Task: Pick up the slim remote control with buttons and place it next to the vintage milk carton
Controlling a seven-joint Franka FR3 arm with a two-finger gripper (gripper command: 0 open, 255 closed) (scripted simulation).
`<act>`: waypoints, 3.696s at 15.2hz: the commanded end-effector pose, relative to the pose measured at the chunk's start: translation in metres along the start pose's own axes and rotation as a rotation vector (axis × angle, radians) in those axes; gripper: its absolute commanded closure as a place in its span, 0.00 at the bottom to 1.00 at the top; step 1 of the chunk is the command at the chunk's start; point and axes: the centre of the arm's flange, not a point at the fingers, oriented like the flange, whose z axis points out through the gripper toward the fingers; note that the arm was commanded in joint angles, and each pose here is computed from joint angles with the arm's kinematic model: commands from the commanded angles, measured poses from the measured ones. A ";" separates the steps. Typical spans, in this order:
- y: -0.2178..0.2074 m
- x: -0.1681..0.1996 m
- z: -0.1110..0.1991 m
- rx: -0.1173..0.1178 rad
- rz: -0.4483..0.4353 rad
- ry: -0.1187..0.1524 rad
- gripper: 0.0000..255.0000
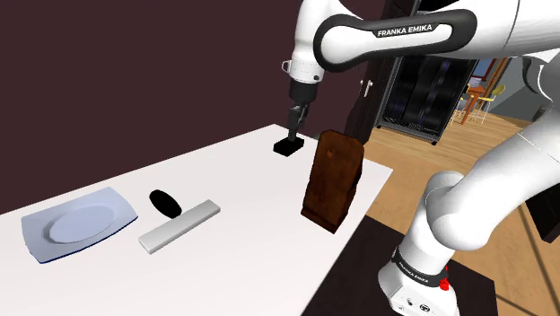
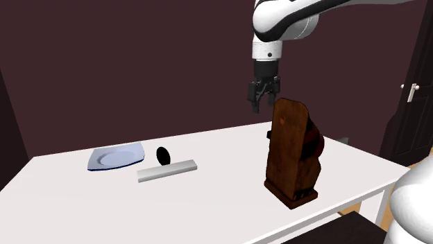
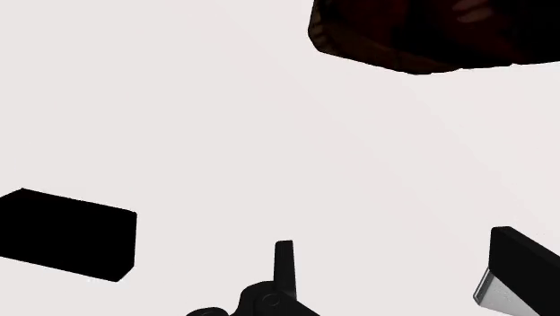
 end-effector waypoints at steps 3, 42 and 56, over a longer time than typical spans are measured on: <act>-0.014 0.042 0.026 0.015 -0.146 0.001 0.00; -0.248 0.209 0.209 0.113 -1.049 0.002 0.00; -0.247 0.209 0.198 0.113 -1.049 0.002 1.00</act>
